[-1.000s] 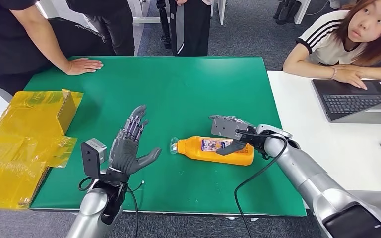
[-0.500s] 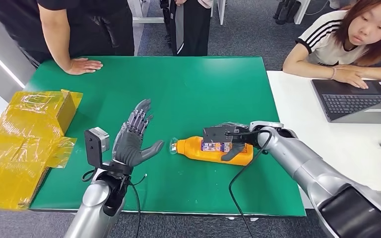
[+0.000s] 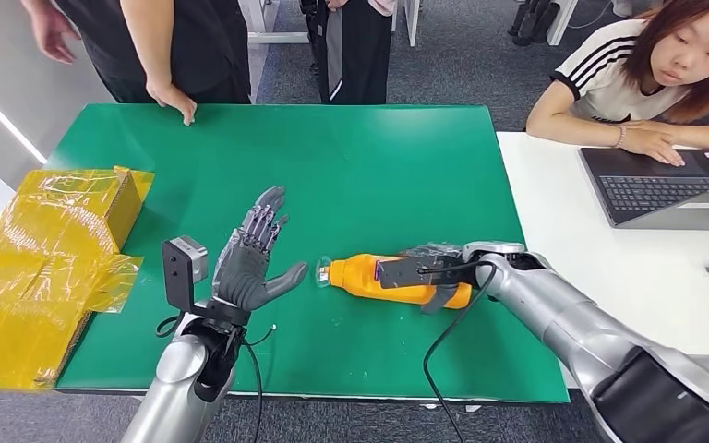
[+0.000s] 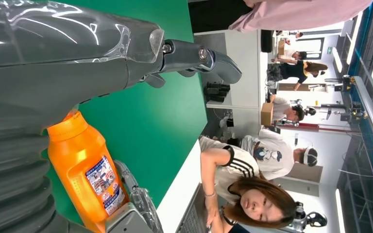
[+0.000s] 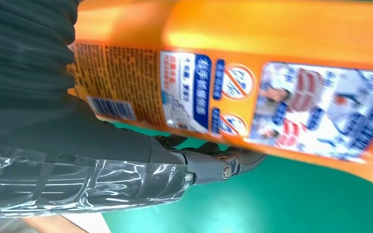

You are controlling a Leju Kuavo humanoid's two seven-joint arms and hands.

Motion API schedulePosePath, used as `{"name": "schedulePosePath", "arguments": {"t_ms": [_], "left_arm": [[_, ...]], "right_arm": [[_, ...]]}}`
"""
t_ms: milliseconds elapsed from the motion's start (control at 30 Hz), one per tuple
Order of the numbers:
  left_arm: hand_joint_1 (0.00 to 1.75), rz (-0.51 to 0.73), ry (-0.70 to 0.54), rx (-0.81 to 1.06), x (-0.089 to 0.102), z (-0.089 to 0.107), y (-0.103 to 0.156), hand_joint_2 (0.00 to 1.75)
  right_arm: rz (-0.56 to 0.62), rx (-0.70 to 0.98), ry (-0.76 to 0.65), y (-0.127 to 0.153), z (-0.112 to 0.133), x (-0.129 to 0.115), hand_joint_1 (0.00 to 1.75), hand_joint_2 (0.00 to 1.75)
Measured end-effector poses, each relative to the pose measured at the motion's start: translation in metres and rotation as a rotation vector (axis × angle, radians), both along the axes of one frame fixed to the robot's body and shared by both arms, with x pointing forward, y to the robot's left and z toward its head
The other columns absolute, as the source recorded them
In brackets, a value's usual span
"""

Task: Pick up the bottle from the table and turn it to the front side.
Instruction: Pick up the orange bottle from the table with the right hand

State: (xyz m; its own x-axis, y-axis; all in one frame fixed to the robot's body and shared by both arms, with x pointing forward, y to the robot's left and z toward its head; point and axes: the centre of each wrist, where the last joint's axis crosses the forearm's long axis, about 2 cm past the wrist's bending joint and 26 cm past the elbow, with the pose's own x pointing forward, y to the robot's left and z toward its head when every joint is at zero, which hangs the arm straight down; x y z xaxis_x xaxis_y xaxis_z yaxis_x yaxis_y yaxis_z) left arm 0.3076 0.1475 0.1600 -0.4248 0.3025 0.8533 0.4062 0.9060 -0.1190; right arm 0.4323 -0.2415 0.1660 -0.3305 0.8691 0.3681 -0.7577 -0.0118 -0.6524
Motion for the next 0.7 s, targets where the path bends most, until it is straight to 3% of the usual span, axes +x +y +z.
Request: {"name": "schedulePosePath", "arguments": {"t_ms": [33,167,700], "left_arm": [[0.00,0.000,0.000,0.000,0.000,0.000,0.000,1.75],[0.00,-0.003,0.002,0.000,0.000,-0.001,0.000,1.75],[0.00,0.012,0.020,0.002,-0.008,-0.012,0.002,1.75]], "right_arm": [[0.001,-0.002,0.008,-0.002,-0.001,0.000,0.06,1.75],[0.006,0.009,0.060,-0.010,-0.004,-0.003,1.75,1.75],[0.003,-0.013,0.014,-0.018,-0.006,-0.004,1.75,1.75]]}}
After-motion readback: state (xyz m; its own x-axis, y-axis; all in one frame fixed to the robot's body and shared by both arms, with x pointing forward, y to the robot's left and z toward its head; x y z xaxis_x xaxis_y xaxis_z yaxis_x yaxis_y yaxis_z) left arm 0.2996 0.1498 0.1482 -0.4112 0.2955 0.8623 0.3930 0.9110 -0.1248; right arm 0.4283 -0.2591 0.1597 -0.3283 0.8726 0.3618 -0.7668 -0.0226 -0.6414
